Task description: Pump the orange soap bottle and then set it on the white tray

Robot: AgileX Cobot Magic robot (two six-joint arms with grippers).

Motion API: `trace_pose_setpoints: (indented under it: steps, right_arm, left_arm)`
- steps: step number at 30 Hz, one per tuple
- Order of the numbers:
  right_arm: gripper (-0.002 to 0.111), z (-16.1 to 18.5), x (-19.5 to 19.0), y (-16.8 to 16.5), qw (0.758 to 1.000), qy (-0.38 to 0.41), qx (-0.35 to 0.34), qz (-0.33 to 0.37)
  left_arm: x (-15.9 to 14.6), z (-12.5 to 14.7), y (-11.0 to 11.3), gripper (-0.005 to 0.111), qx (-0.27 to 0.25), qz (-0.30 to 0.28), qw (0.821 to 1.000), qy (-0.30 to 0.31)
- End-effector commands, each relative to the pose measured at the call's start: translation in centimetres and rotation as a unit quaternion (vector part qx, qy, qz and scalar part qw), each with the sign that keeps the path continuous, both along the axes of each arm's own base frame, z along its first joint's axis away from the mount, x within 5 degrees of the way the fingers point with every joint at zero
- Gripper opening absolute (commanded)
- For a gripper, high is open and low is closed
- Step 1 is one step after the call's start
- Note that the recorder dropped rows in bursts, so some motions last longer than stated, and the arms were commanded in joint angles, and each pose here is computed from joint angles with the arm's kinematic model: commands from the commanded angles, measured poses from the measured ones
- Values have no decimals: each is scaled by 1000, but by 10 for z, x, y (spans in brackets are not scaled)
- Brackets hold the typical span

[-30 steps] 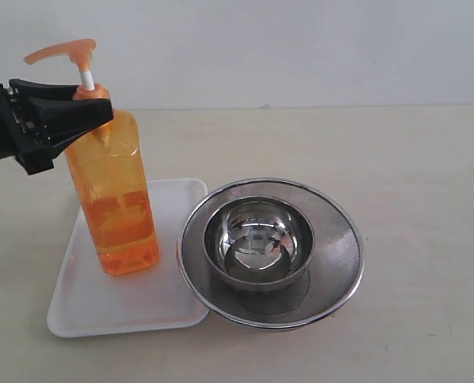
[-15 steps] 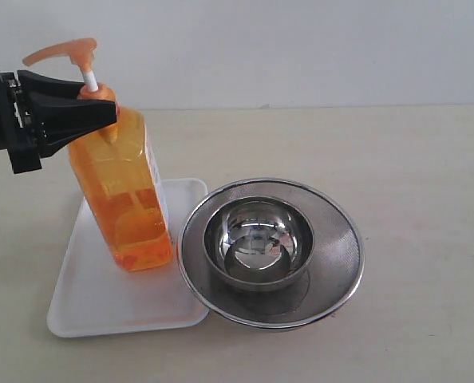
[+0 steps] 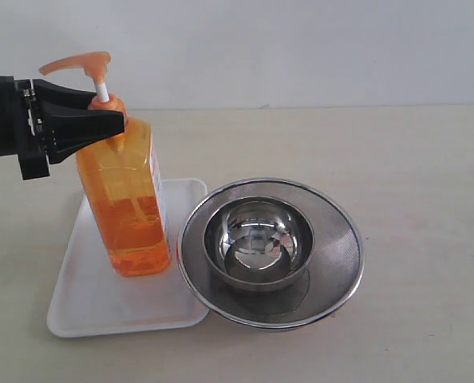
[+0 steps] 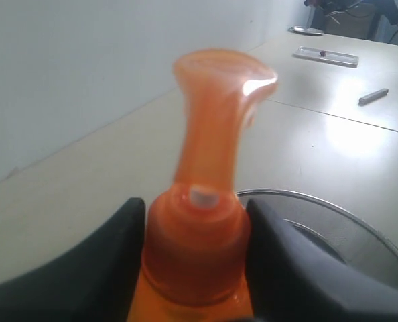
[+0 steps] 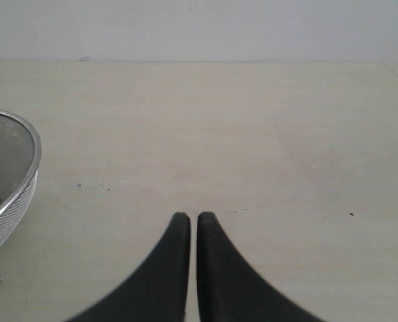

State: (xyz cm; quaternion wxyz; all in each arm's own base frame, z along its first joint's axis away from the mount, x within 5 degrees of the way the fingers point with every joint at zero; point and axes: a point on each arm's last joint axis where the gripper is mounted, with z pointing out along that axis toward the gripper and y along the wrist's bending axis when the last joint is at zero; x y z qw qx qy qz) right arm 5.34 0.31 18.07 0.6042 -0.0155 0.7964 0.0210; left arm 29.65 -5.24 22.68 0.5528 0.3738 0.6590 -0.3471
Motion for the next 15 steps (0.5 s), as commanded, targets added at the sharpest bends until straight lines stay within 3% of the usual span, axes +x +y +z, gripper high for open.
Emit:
trace_pose_setpoints:
  steps: [1,8,15]
  right_arm:
    - [1,1,0,0,1000,-6,0,-3]
    - [1,1,0,0,1000,-6,0,-3]
    - [1,1,0,0,1000,-6,0,-3]
  left_arm:
    - [1,5,0,5,-17,-2,1000,-9]
    - [0,4,0,7,-7,-8,1000,-16]
    - [0,4,0,49,-6,-9,1000,-16]
